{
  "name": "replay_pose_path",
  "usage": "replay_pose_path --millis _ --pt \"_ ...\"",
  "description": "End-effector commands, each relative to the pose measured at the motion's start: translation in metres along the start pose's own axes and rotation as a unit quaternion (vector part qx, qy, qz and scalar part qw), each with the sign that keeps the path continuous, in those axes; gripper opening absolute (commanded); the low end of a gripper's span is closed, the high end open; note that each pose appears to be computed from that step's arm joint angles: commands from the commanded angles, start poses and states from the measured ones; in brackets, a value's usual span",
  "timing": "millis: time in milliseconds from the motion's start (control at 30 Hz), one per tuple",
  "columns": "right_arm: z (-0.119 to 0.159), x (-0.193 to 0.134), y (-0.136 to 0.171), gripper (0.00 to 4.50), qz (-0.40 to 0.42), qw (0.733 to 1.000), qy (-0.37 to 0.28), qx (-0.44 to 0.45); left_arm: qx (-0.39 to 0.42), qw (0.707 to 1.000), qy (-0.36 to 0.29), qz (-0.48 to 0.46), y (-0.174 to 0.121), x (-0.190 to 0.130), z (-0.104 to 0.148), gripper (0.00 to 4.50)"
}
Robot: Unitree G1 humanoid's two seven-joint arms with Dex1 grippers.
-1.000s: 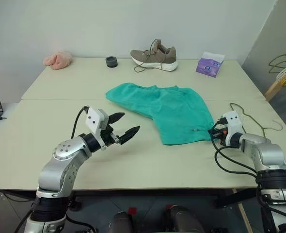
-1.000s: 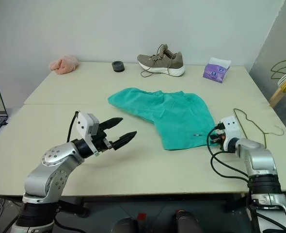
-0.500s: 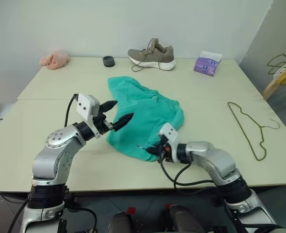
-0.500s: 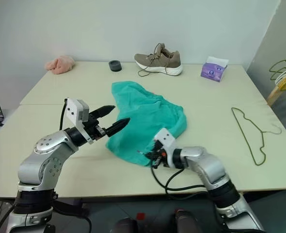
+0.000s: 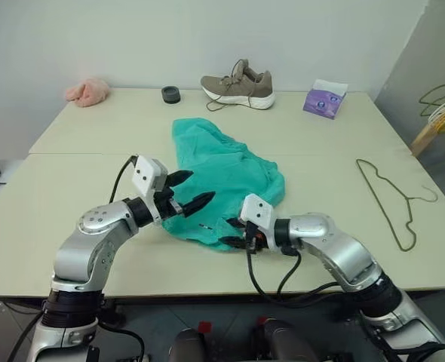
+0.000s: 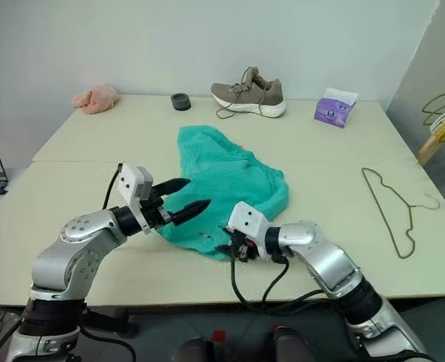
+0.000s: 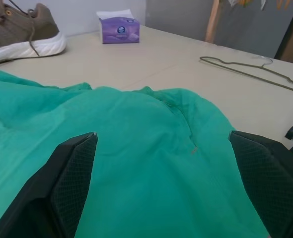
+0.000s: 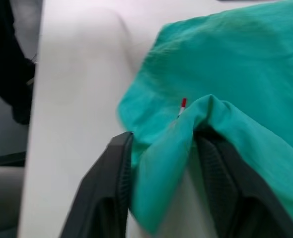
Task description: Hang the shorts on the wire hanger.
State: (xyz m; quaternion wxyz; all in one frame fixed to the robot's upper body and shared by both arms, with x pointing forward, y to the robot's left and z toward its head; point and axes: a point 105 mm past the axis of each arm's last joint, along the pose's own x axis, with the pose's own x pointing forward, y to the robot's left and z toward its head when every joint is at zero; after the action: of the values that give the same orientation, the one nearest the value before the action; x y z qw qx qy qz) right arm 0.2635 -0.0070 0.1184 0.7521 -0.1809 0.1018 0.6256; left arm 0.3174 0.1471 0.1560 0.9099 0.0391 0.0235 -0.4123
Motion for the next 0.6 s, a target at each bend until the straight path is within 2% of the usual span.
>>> replay_pose_path --millis 33,133,167,267,367,467,600 --pt "0.029 -0.012 0.016 3.23 0.048 0.997 -0.061 -0.006 0.02 1.0 -0.008 -0.019 -0.009 0.003 0.009 4.5" --pt "0.035 -0.02 0.015 4.32 0.046 0.996 -0.082 -0.003 0.017 0.999 0.006 -0.04 -0.018 0.005 0.002 4.5" --pt "0.034 -0.025 0.016 4.47 0.047 0.996 -0.08 -0.004 0.011 0.999 0.014 -0.05 -0.022 0.006 -0.001 4.5" --pt "0.019 -0.048 0.014 4.47 0.037 0.998 -0.045 -0.023 -0.012 0.99 0.085 -0.113 -0.05 0.004 -0.029 4.5" --pt "0.01 -0.065 0.008 4.47 0.018 0.998 -0.013 -0.051 -0.026 0.981 0.13 -0.139 -0.063 -0.004 -0.044 4.5" --pt "0.001 -0.081 -0.002 4.47 -0.009 0.997 0.02 -0.076 -0.029 0.972 0.177 -0.149 -0.069 -0.013 -0.059 4.5" --pt "-0.002 -0.09 -0.011 4.47 -0.033 0.996 0.027 -0.084 -0.008 0.968 0.21 -0.137 -0.066 -0.014 -0.072 4.5"
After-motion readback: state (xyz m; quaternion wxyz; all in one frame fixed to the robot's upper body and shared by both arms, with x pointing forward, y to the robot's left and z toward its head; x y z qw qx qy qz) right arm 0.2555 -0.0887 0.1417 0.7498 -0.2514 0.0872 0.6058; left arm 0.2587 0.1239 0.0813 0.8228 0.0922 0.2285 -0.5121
